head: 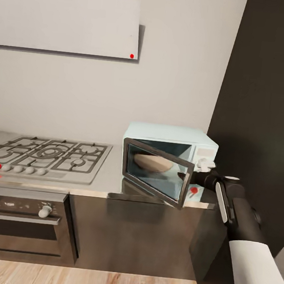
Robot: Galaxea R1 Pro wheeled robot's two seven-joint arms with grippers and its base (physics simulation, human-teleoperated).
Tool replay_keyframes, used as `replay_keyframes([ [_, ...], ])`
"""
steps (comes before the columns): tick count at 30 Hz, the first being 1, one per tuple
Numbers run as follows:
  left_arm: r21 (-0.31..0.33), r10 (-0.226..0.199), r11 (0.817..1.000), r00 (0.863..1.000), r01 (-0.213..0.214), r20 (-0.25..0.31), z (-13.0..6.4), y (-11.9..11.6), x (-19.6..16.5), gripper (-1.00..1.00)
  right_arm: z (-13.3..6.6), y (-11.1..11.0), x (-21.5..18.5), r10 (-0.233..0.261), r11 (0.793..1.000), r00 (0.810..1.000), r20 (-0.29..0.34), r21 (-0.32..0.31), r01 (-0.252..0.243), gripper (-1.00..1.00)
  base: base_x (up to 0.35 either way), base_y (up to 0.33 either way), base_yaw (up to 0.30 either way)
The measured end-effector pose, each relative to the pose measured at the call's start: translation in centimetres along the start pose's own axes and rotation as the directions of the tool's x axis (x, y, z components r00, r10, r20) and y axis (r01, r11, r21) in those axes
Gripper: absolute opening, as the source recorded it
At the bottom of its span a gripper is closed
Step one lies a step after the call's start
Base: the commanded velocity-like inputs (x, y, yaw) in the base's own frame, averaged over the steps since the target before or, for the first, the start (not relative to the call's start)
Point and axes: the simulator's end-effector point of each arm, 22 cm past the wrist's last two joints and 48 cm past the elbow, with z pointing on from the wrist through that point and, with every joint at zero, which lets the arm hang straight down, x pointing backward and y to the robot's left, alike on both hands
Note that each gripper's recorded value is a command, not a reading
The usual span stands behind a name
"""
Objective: In the kitchen, take the popcorn bag from the countertop, put it into the microwave, and heat it until the popcorn is cooked so the cooked popcorn ends up inside the bag.
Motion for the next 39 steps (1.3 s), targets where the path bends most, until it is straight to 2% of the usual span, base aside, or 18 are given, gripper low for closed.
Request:
replay_keyframes([
  [2,0.0,0.0,1.0,1.0,0.0,0.0,0.0,0.0,0.0,1.0,0.2,0.7,0.0,0.008,1.0,1.0,0.003,-0.015,-0.008,1.0,-0.227,0.217,0.0],
  [7,0.0,0.001,1.0,1.0,-0.001,0.0,0.0,0.0,0.0,1.0,0.2,0.9,0.0,0.009,1.0,1.0,0.002,-0.02,-0.009,1.0,-0.213,0.2,0.0],
  [16,-0.001,0.001,1.0,1.0,-0.001,0.001,0.0,0.1,0.0,1.0,0.8,1.8,0.6,0.017,0.999,1.0,-0.015,-0.037,-0.018,1.0,-0.019,0.018,0.0],
  [19,-0.001,0.001,1.0,1.0,-0.001,0.0,0.0,0.1,0.0,1.0,0.9,3.1,0.8,0.027,0.997,0.999,-0.023,-0.077,-0.028,1.0,0.0,0.0,0.0],
  [21,-0.001,0.002,1.0,1.0,-0.002,0.001,0.0,0.1,0.0,1.0,0.7,4.7,1.3,0.039,0.988,0.998,-0.05,-0.146,-0.046,1.0,0.0,0.0,0.0],
  [24,-0.001,0.002,1.0,1.0,-0.002,0.001,0.0,0.1,0.0,1.0,0.1,7.2,1.6,0.045,0.961,0.997,-0.069,-0.268,-0.062,1.0,0.0,0.0,0.0],
  [27,-0.001,0.002,1.0,1.0,-0.002,0.001,0.0,0.1,0.0,1.0,-0.2,7.8,1.6,0.043,0.953,0.997,-0.071,-0.296,-0.062,1.0,0.0,0.0,0.0],
  [29,-0.001,0.001,1.0,1.0,-0.001,0.001,0.0,0.1,0.0,1.0,-0.5,8.6,1.5,0.044,0.94,0.996,-0.072,-0.336,-0.066,1.0,0.0,0.0,0.0],
  [39,-0.001,-0.001,1.0,1.0,0.001,0.001,0.0,0.1,0.0,1.0,-0.5,9.0,1.5,0.041,0.935,0.997,-0.071,-0.348,-0.064,1.0,-0.075,0.066,0.0],
])
